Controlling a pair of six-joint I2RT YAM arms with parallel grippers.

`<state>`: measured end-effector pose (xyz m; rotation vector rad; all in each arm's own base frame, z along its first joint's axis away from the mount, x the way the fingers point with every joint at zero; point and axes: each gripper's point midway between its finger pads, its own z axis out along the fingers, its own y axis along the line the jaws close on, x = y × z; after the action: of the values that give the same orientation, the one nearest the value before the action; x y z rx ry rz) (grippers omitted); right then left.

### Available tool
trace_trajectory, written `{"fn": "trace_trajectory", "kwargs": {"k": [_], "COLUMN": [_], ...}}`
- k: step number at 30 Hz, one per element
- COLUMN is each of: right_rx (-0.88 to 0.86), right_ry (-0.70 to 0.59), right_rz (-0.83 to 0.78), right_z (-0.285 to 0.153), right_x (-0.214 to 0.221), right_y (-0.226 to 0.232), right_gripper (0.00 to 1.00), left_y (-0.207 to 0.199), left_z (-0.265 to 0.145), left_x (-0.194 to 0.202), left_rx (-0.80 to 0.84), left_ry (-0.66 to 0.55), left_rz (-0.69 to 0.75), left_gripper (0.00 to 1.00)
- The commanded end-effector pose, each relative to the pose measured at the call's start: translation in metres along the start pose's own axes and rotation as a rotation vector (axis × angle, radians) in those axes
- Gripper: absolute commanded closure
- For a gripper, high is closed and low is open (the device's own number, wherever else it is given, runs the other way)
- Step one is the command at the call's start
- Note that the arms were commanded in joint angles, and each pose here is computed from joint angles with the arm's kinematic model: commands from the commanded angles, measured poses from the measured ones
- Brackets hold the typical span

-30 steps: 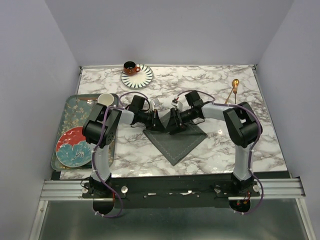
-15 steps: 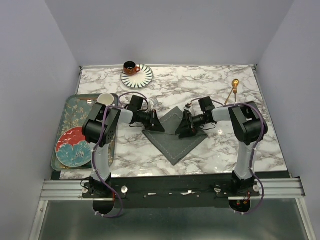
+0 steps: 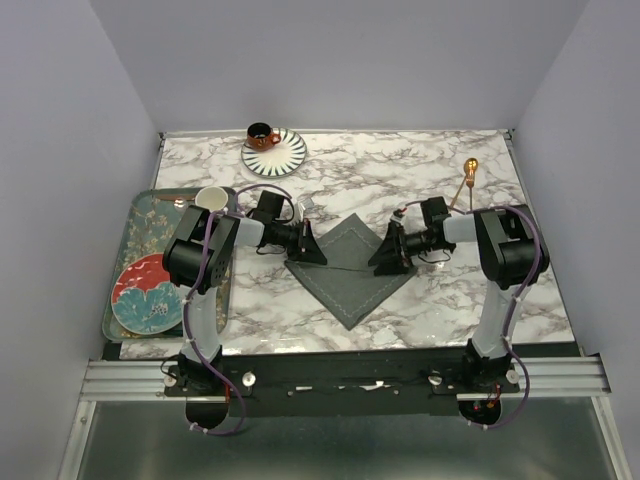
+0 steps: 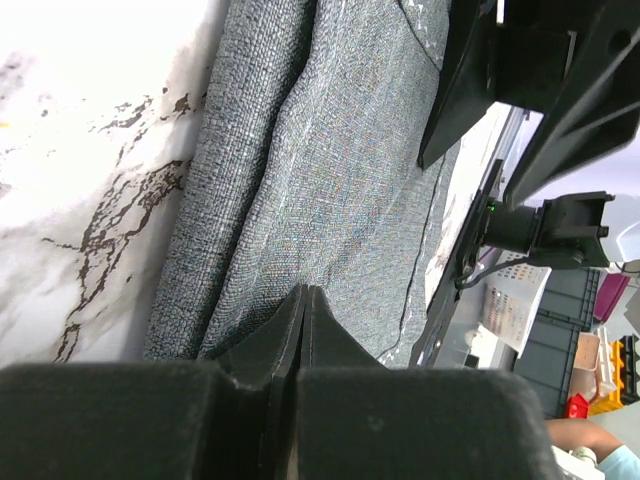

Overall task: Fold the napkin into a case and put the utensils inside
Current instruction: Smooth out the upper triangle-folded napkin at the center of the board.

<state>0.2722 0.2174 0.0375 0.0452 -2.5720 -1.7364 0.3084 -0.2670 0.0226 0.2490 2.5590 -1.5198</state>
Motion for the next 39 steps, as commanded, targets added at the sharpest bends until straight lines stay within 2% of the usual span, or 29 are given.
{"fn": "trace_trajectory", "kwargs": {"k": [1, 9, 17, 21, 24, 28, 32, 39], "right_rx": [0.049, 0.022, 0.035, 0.03, 0.012, 0.024, 0.11, 0.293], "right_ry": [-0.025, -0.008, -0.025, -0.045, -0.057, -0.075, -0.074, -0.055], "right_rz": [0.089, 0.219, 0.218, 0.13, 0.055, 0.006, 0.002, 0.027], "right_z": [-0.011, -0.009, -0.011, -0.018, -0.025, -0.031, -0.029, -0.027], "right_x": [0.006, 0.01, 0.004, -0.002, -0.005, -0.01, -0.013, -0.017], "right_y": [-0.025, -0.034, -0.032, -0.014, 0.009, 0.025, 0.01, -0.029], "right_gripper": [0.36, 0.46, 0.53, 0.54, 0.55, 0.59, 0.64, 0.74], "left_y": [0.068, 0.069, 0.069, 0.017, -0.019, -0.04, -0.032, 0.019], "left_z": [-0.003, -0.003, -0.002, -0.007, -0.017, -0.023, -0.021, -0.006], "left_x": [0.033, 0.032, 0.033, 0.014, -0.006, -0.015, -0.009, 0.019], "left_rx": [-0.226, -0.233, -0.222, -0.065, -0.012, 0.02, 0.003, -0.048], "left_ry": [0.038, 0.036, 0.044, 0.021, -0.025, -0.048, -0.04, 0.026], "left_rz": [-0.091, -0.095, -0.099, 0.04, 0.131, 0.144, 0.113, -0.004], "left_gripper": [0.97, 0.97, 0.97, 0.89, 0.84, 0.8, 0.76, 0.78]}}
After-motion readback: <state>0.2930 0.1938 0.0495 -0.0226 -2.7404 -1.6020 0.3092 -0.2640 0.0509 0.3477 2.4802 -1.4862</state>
